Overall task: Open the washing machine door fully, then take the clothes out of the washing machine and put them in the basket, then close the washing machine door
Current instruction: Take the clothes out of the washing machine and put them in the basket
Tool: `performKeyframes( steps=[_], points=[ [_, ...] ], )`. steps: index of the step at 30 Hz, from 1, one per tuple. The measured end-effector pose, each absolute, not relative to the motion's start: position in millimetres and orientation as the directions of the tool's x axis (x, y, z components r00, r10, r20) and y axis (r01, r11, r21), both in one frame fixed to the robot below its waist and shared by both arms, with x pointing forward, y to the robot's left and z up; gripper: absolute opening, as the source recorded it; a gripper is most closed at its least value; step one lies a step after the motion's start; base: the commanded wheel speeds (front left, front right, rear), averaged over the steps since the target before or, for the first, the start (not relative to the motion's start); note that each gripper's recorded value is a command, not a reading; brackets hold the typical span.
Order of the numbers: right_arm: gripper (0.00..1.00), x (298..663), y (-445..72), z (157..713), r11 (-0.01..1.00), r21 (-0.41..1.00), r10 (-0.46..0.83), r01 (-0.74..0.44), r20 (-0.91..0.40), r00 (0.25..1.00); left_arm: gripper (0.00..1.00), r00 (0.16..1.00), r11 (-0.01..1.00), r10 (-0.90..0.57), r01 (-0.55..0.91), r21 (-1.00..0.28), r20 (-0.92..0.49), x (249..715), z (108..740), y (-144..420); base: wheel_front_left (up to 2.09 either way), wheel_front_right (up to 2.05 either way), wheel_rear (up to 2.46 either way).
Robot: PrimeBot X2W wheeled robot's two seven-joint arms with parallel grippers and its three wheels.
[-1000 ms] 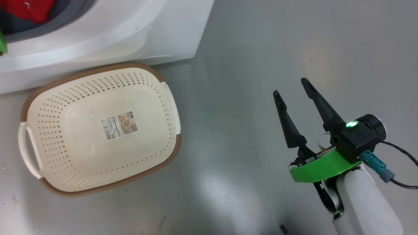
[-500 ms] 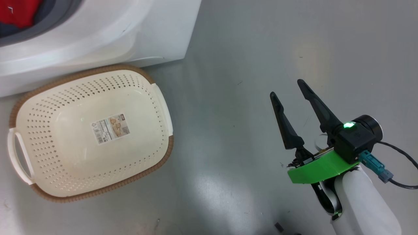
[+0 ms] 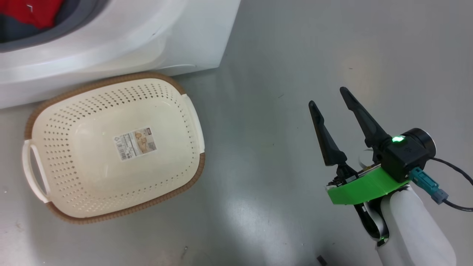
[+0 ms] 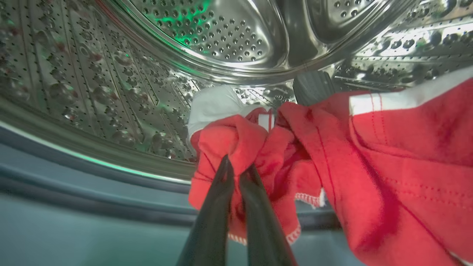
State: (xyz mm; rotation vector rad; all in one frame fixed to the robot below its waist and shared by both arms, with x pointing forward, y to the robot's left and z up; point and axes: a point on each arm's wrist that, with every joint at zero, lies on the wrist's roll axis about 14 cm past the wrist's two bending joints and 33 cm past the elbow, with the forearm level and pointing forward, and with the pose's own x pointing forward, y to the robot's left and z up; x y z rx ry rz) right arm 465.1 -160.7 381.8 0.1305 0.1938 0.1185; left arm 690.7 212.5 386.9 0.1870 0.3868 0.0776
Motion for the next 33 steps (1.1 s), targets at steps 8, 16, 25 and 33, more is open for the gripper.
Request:
performKeyframes(
  steps=[8,16,25,33],
  points=[
    [1.0,473.2,-155.3,390.0,0.981,0.15,0.143,-0.119,-0.154,0.978,0.0,0.968,0.988,0.082,-0.047,0.148,-0.236,684.2,408.9,211.5,0.0,0.0,0.0],
    [1.0,475.4,-151.4,406.8,0.979,0.153,0.15,-0.132,-0.114,0.982,0.0,0.985,0.994,0.054,-0.038,0.099,-0.162,658.9,424.4,205.4,0.0,0.0,0.0],
    [1.0,474.7,-144.1,426.7,0.975,0.157,0.167,-0.154,-0.069,0.984,0.0,0.999,1.0,0.03,-0.03,0.006,0.023,626.7,477.6,200.3,0.0,0.0,0.0],
    [1.0,466.6,-139.3,444.6,0.973,0.155,0.178,-0.17,-0.037,0.983,0.0,0.997,1.0,0.027,-0.026,-0.017,0.076,584.7,496.1,200.4,0.0,0.0,0.0]
  ],
)
